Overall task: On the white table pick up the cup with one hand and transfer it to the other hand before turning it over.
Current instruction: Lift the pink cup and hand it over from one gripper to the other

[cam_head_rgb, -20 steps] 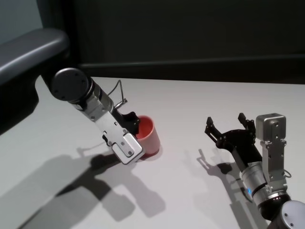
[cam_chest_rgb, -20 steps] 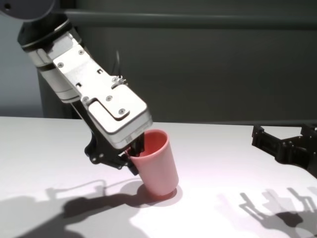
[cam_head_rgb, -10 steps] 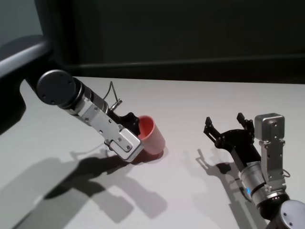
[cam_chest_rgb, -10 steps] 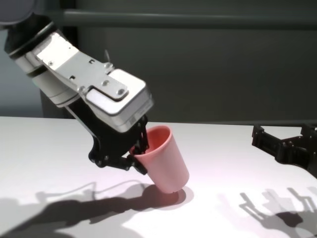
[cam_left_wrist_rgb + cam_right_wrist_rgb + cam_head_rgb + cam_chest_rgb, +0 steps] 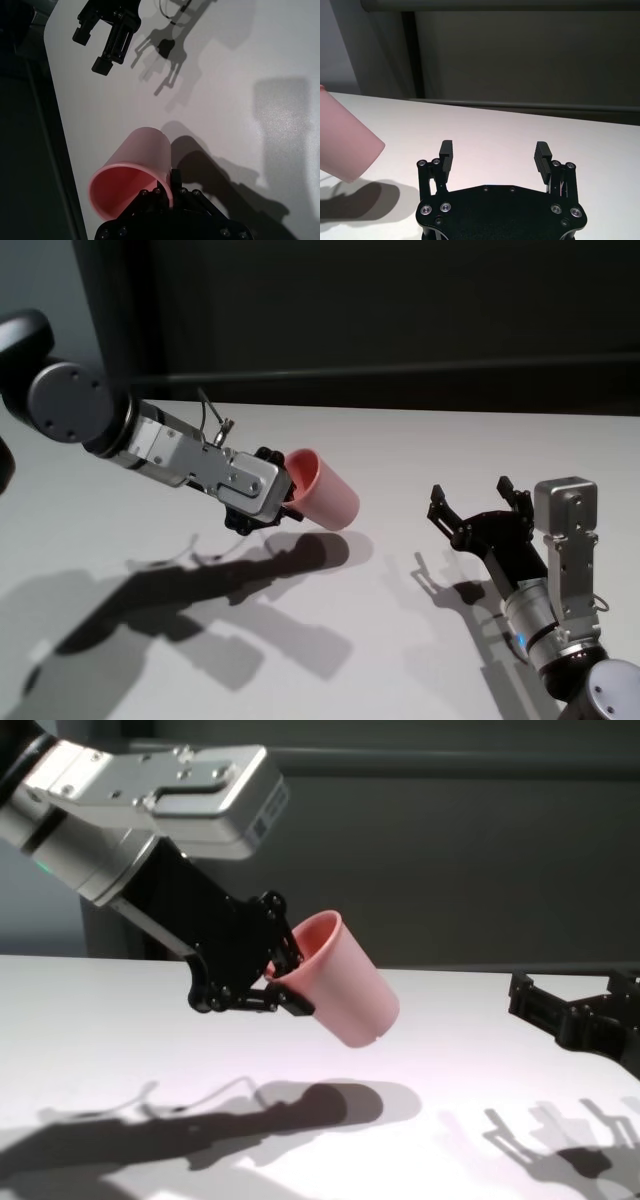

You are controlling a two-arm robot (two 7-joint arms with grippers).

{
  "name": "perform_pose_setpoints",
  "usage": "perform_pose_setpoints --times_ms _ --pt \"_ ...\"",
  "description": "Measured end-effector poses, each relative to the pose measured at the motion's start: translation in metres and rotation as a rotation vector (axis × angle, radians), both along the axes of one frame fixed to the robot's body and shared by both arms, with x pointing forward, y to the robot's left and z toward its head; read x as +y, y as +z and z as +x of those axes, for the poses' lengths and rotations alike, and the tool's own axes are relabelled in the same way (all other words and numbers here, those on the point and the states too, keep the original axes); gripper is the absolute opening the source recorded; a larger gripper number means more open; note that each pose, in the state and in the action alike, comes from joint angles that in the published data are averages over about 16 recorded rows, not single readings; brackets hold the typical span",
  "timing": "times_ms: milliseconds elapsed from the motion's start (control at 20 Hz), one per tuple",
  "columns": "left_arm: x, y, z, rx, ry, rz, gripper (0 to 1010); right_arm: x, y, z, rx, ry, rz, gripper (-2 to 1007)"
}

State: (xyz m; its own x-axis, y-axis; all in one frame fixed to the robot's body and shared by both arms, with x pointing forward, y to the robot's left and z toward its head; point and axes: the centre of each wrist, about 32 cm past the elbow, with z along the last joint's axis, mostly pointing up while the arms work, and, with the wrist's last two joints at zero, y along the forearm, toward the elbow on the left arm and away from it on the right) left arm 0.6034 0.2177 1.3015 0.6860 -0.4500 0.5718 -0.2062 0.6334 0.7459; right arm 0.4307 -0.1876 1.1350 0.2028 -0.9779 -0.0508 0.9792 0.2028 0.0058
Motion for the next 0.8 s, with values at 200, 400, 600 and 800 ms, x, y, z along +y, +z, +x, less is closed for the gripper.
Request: perform_pose_setpoints --times_ms 200,400,600,800 --pt "0.0101 -0.0005 -0.0007 0.044 0.058 -0.105 48 0.0000 0.0000 0.0000 0.000 0.000 0.000 1001" --pt "0.0181 -0.0032 -0.0027 0.091 0.112 -0.213 48 0.0000 0.0000 0.0000 0.000 0.000 0.000 1001" --pt "0.0238 -0.0080 -0.0055 0.146 0.161 -0.325 48 0.0000 0.0000 0.0000 0.000 0.000 0.000 1001" --pt "0.0273 -0.0147 -0.0086 0.209 0.202 -0.441 48 0.0000 0.0000 0.0000 0.000 0.000 0.000 1001"
